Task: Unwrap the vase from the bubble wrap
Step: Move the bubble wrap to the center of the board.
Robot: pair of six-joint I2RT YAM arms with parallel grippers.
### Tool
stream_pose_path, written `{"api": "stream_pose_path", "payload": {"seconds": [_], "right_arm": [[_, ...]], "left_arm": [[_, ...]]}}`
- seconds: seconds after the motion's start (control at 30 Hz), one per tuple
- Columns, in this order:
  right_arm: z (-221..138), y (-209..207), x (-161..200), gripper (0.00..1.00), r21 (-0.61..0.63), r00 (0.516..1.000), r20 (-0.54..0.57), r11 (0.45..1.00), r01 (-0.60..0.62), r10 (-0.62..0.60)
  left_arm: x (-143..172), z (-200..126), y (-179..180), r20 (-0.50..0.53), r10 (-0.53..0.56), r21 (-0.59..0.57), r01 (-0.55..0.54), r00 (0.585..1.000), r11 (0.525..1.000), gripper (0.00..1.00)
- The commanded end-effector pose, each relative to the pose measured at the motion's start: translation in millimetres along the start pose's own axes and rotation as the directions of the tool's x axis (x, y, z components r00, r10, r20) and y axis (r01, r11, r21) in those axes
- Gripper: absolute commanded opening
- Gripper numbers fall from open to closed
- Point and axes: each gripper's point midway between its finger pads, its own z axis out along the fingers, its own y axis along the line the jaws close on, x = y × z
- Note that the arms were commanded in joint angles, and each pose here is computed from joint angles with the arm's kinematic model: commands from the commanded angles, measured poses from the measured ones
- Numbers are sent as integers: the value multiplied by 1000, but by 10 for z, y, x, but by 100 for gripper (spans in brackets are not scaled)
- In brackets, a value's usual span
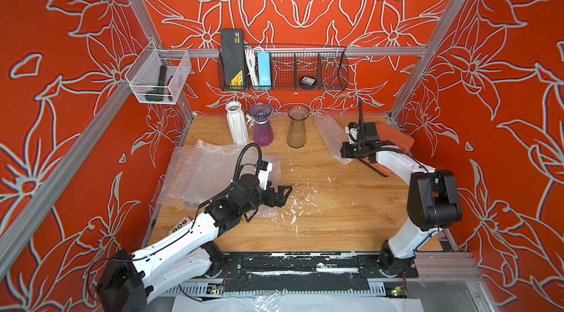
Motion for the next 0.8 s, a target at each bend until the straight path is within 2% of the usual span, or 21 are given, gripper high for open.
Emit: {"api": "stream_pose_path", "payload": {"seconds": [0.0,0.2,0.33,0.5,0.77], "right_arm": [[-230,142,161,0,-45,999,30,999,-11,12],[-538,283,636,0,-94,994,63,992,-86,92],[-689,445,931,0,-113,993,66,989,-93,101],[-811,676,1245,1,-71,1000,24,997,6,-4],[-940,900,1549,5,-105,999,5,994,38,-38]], "left_arm": [[-43,14,13,20,-10,-1,10,1000,1000,98],[-41,115,-19,3,-26,18,26,1000,1000,98],[-25,217,-60,-29,-30,33,31,999,999,97],[-48,252,-58,-40,-36,19,37,999,999,95],[-16,234,-68,-51,-54,28,55,997,998,95]]}}
